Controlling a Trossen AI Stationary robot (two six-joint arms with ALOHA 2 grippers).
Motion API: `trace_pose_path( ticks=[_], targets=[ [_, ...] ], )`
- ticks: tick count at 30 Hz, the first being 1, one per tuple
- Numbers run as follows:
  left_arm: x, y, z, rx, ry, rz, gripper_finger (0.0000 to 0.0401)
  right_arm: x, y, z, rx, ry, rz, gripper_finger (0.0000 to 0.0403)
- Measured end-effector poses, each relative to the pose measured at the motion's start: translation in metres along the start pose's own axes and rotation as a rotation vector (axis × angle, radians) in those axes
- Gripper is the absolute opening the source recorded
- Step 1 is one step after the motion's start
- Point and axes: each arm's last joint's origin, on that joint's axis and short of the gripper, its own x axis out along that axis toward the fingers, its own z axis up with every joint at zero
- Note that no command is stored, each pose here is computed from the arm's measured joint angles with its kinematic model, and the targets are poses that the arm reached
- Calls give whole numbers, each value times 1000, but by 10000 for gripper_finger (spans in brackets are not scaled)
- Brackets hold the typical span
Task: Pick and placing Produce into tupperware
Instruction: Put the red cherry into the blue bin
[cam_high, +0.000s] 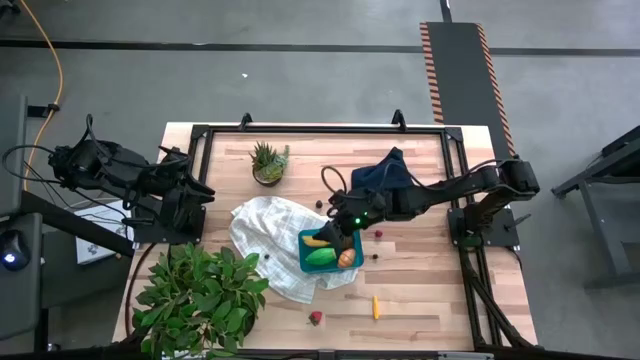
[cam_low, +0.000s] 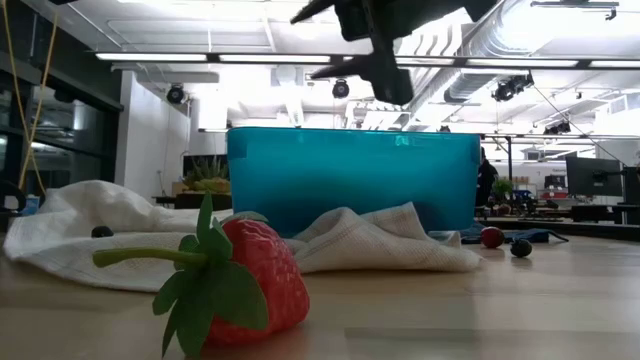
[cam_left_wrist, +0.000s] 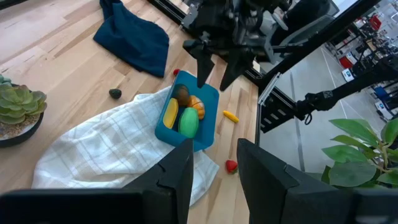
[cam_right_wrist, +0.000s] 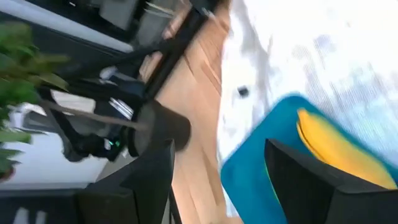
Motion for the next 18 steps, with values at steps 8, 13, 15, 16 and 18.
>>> trace_pose_path(
  ticks=[8,13,15,16,18],
  targets=[
    [0,0,0,0,1,0,111,-24,6,19,-23,-74,39,240],
    [0,0,0,0,1,0,111,-52,16,32,-52,-144,85,240],
    [0,0,0,0,0,0,111,-67,20,36,-74,-195,85,240],
    [0,0,0,0,0,0,111,-76,22,38,-87,-223,80,240],
    [0,0,0,0,0,0,111,-94,23,41,-109,-270,38,240]
  ],
)
